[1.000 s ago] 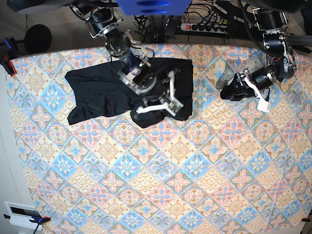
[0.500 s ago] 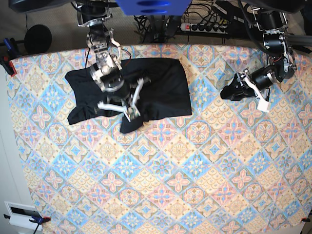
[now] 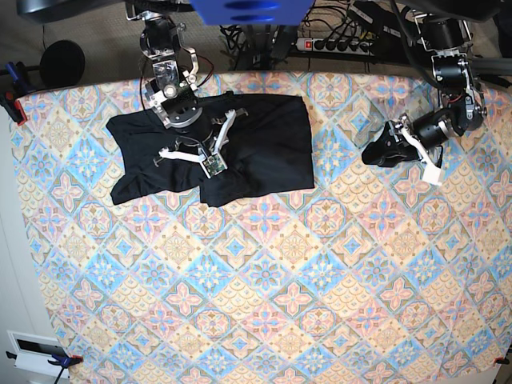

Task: Layout the t-shirt on the table in an organized manner, then fold the t-shirt properly
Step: 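Press and flatten the folded bundle with the right gripper, then move the right gripper to the bundle's short edge and grasp it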

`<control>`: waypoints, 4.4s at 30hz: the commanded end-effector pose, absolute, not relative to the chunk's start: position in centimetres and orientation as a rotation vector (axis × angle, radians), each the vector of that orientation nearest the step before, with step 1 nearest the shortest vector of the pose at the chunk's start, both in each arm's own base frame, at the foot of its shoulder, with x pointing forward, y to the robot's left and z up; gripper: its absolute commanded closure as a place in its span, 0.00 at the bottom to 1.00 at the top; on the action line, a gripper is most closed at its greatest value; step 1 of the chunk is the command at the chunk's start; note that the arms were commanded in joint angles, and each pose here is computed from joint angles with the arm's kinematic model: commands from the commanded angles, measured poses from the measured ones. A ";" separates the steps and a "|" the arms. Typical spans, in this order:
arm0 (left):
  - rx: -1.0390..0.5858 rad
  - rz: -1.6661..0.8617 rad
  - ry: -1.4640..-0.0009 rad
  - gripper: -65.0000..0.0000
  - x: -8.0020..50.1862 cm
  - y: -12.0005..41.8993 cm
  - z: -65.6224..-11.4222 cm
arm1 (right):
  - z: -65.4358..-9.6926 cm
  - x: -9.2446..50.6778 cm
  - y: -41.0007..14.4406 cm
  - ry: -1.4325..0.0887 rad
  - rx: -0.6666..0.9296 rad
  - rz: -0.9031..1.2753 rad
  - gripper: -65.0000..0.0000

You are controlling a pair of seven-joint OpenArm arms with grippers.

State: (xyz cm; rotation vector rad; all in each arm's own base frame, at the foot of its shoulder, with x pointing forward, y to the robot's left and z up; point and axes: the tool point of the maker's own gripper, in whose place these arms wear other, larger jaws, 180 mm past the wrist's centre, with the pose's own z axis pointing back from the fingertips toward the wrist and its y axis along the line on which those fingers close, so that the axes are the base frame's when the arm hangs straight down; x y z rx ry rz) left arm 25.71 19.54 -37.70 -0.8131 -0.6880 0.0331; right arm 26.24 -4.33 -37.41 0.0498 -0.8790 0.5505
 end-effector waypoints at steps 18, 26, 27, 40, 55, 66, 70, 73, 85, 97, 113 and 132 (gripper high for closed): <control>-0.755 0.001 -0.701 0.48 26.2 20.4 -37.6 | -37.7 24.1 -9.1 -0.860 -0.019 0.430 0.93; -0.755 0.000 -0.702 0.48 26.2 20.4 -37.5 | -37.0 24.2 -8.8 -0.880 -0.016 0.431 0.93; -0.755 0.000 -0.702 0.48 26.2 20.4 -37.5 | -36.7 24.3 -8.8 -0.888 -0.017 0.431 0.93; -0.755 0.000 -0.702 0.48 26.2 20.4 -37.5 | -37.8 22.1 -8.6 -0.817 -0.004 0.412 0.84; -0.755 0.000 -0.702 0.48 26.2 20.4 -37.5 | -36.6 23.4 -8.6 -0.866 -0.013 0.412 0.55; -0.753 0.001 -0.698 0.48 26.1 20.4 -37.6 | -33.1 27.9 -7.9 -0.999 -0.025 0.427 0.58; -0.753 0.001 -0.698 0.48 26.1 20.4 -37.6 | -32.8 27.7 -4.9 -1.016 0.035 0.481 0.83; -0.753 0.001 -0.698 0.48 26.1 20.4 -37.6 | -32.7 27.3 -3.0 -1.017 0.083 0.482 1.00; -0.721 -0.010 -0.678 0.48 25.9 20.7 -38.2 | -32.8 27.7 -3.6 -1.016 0.077 0.438 1.00; -0.715 -0.012 -0.674 0.48 25.8 20.7 -38.3 | -37.1 27.0 -5.5 -0.899 0.055 0.402 1.00; -0.715 -0.010 -0.668 0.48 25.6 20.7 -38.5 | -40.0 26.3 -10.5 -0.808 -0.027 0.297 1.00; -0.726 -0.003 -0.667 0.48 25.5 20.3 -38.6 | -34.3 26.4 -21.8 -0.916 -0.278 0.081 1.00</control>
